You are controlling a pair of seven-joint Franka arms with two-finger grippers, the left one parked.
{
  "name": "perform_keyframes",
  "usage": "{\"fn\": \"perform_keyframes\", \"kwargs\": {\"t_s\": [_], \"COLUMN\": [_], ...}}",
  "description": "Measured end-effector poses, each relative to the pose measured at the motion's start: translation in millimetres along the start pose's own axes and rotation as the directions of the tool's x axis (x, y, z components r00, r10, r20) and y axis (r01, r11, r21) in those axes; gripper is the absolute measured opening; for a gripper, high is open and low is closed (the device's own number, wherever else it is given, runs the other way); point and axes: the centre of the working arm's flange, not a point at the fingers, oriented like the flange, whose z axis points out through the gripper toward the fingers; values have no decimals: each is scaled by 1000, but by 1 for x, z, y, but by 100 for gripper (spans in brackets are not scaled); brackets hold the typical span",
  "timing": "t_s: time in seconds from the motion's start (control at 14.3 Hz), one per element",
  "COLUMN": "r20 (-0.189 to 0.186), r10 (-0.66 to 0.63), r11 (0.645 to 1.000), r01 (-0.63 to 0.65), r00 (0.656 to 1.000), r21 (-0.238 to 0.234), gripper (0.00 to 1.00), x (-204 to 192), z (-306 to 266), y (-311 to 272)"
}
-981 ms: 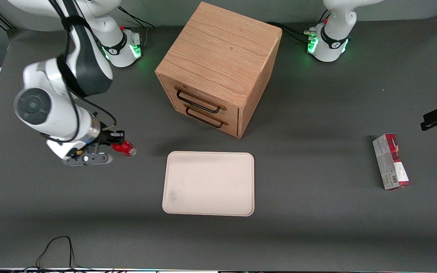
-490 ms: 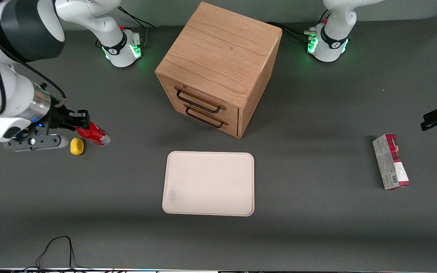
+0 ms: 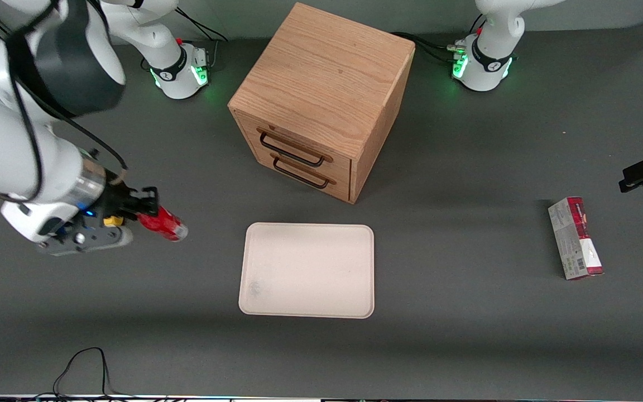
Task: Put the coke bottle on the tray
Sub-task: 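Lift the bottle and swing it upright toward the white tray, then lower the upright bottle onto the tray corner and open the gripper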
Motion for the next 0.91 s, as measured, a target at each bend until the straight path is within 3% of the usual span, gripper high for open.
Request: {"fn": "perform_keyframes", "kwargs": {"t_s": [0.28,0.63,0.91], "r20": [-39,-57,-30], "r10": [-8,-30,-27], "r11": [1000,999,1000], "r01": [9,32,27], "r00": [999,998,999], "r21": [19,23,14], "gripper": [39,39,39], "x": [16,14,41], "z": [9,14,72], "y": [-41,-78,-83]}}
